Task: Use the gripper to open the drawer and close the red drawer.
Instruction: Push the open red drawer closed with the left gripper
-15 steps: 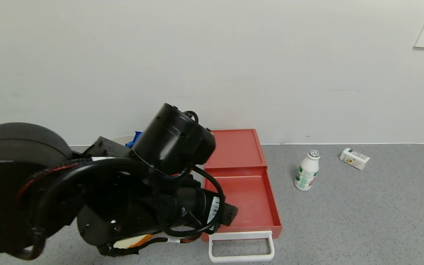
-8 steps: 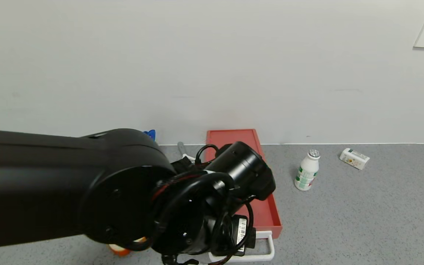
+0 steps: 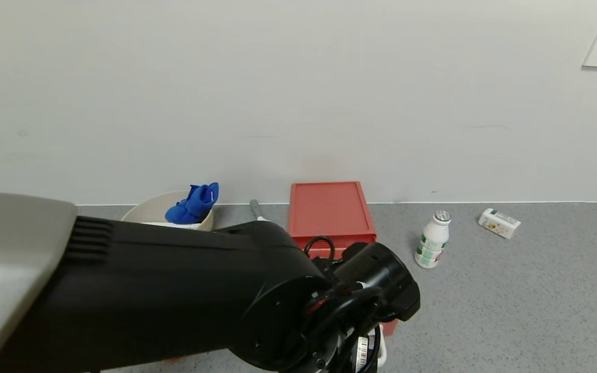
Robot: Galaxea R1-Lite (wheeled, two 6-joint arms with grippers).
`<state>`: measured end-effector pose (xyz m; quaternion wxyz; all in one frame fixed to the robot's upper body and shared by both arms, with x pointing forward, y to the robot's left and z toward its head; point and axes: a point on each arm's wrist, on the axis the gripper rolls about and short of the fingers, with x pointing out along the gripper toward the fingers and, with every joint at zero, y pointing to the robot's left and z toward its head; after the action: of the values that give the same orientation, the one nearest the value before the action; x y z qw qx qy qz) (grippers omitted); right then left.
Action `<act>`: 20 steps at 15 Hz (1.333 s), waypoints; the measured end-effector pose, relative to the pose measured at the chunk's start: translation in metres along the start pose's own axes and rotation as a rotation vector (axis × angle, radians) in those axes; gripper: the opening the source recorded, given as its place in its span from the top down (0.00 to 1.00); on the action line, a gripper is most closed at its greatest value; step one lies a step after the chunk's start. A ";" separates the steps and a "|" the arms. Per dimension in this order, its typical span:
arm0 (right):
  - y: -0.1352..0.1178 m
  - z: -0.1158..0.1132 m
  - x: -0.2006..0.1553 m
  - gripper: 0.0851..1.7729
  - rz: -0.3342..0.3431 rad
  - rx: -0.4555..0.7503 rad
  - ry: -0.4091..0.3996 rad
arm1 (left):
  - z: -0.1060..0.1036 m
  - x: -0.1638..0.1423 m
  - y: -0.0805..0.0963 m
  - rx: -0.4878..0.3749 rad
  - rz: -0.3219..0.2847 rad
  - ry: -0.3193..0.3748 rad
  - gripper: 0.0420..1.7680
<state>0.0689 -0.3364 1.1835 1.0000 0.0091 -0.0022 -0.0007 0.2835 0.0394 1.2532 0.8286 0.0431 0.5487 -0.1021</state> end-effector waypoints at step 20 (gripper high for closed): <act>0.000 0.000 0.000 0.04 0.000 0.000 0.001 | -0.001 0.028 -0.021 -0.062 -0.018 -0.002 0.03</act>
<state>0.0689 -0.3364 1.1834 1.0000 0.0091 -0.0016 -0.0009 0.2886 0.0161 1.2282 0.8291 0.0125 0.5513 -0.0927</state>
